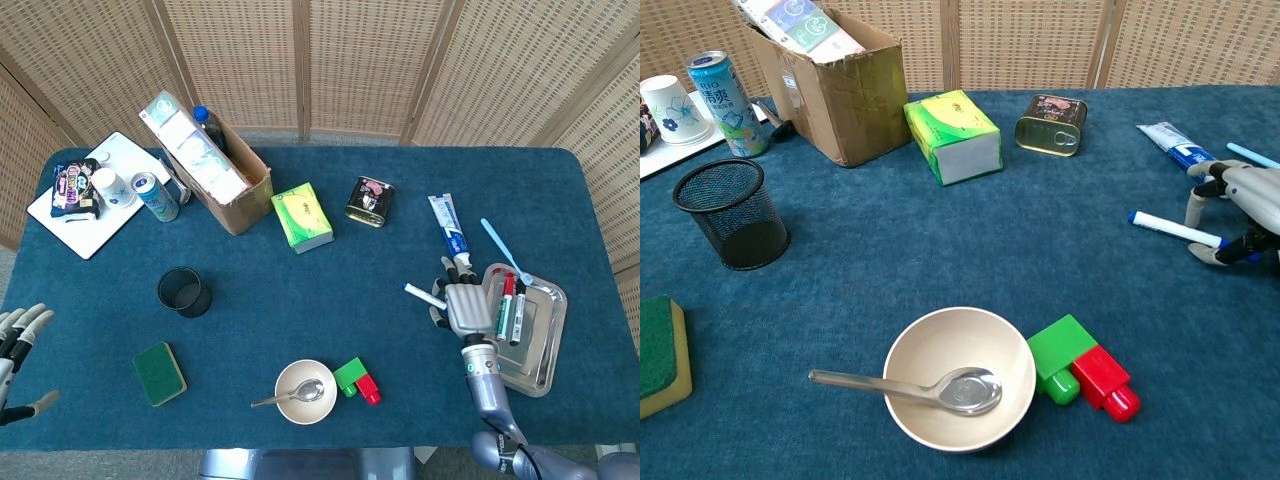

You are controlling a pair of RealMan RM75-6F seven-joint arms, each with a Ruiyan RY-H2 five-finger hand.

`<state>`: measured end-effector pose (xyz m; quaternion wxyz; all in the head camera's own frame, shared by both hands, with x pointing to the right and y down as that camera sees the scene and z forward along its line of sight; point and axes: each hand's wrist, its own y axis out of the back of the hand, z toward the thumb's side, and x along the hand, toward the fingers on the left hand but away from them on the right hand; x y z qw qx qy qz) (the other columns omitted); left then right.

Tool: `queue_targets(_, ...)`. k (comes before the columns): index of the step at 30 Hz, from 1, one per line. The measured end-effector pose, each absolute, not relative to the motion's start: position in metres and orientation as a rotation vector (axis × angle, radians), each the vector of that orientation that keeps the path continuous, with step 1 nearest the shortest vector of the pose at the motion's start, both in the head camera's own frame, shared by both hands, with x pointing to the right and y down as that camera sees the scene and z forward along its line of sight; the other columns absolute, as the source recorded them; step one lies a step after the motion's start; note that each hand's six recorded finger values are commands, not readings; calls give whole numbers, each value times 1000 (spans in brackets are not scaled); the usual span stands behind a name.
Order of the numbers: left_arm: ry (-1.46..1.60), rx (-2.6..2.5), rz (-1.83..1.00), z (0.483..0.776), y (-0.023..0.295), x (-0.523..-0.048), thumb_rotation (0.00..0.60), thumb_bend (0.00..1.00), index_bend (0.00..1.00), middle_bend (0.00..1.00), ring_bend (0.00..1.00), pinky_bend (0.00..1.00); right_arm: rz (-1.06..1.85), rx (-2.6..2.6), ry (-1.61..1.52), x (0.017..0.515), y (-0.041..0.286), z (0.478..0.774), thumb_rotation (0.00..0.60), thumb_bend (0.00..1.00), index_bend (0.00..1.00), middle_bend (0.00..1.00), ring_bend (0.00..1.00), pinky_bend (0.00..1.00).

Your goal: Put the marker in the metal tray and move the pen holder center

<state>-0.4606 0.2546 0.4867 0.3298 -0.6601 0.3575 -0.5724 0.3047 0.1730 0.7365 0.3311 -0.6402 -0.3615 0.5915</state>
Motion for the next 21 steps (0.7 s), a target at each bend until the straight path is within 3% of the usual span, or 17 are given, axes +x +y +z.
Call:
queue_targets(12, 934, -1729, -1501, 487, 255, -462, 600, 104, 0, 0, 0, 32, 1531, -1649, -953, 306, 174, 734, 600, 402, 583, 29, 36, 228)
queue_targets(21, 957, -1731, -1502, 488, 250, -465, 600, 105, 0, 0, 0, 36, 1452, -1629, -984, 307, 171, 710, 600, 403, 585, 33, 47, 229)
